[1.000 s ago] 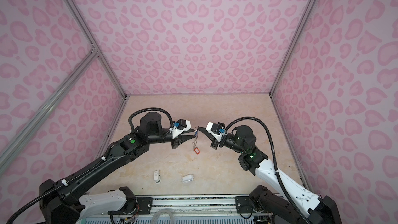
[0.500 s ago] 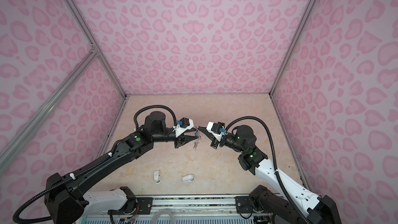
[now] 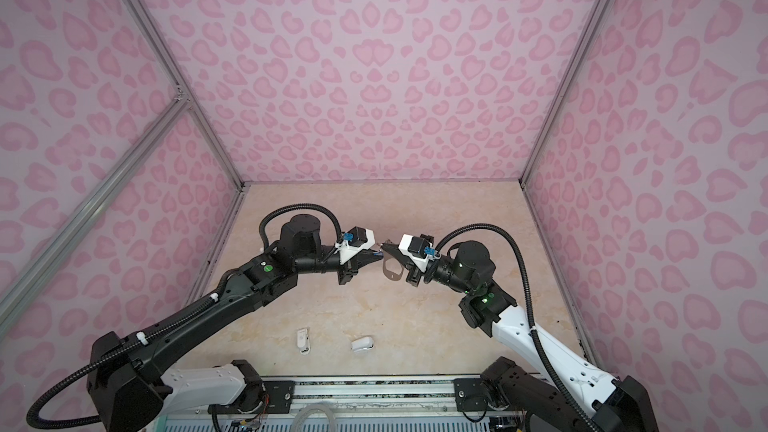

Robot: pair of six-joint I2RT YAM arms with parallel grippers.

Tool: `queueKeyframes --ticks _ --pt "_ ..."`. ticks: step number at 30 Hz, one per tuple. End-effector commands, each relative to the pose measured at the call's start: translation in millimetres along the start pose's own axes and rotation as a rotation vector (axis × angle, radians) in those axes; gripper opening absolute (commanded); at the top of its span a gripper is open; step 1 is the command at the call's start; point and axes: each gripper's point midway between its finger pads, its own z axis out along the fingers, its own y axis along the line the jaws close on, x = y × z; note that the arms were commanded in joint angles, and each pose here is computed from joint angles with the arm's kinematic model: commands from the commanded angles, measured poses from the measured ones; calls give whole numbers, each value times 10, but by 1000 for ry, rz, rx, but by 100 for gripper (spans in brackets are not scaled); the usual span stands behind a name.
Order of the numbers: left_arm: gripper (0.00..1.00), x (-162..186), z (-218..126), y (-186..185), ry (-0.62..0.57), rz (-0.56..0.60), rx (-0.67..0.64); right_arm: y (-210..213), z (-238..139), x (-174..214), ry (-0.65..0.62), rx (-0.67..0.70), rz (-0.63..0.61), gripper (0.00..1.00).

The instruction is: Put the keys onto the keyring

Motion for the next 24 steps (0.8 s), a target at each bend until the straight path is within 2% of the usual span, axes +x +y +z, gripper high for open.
queueKeyframes --ticks 1,9,24 --pt "3 -53 -71 23 14 62 -21 33 -8 -70 -13 -31 -8 0" --pt "3 22 -101 17 103 103 -2 111 -1 -44 14 -90 14 0" --pt "4 -49 -198 -34 147 156 37 141 -3 142 95 -114 34 0"
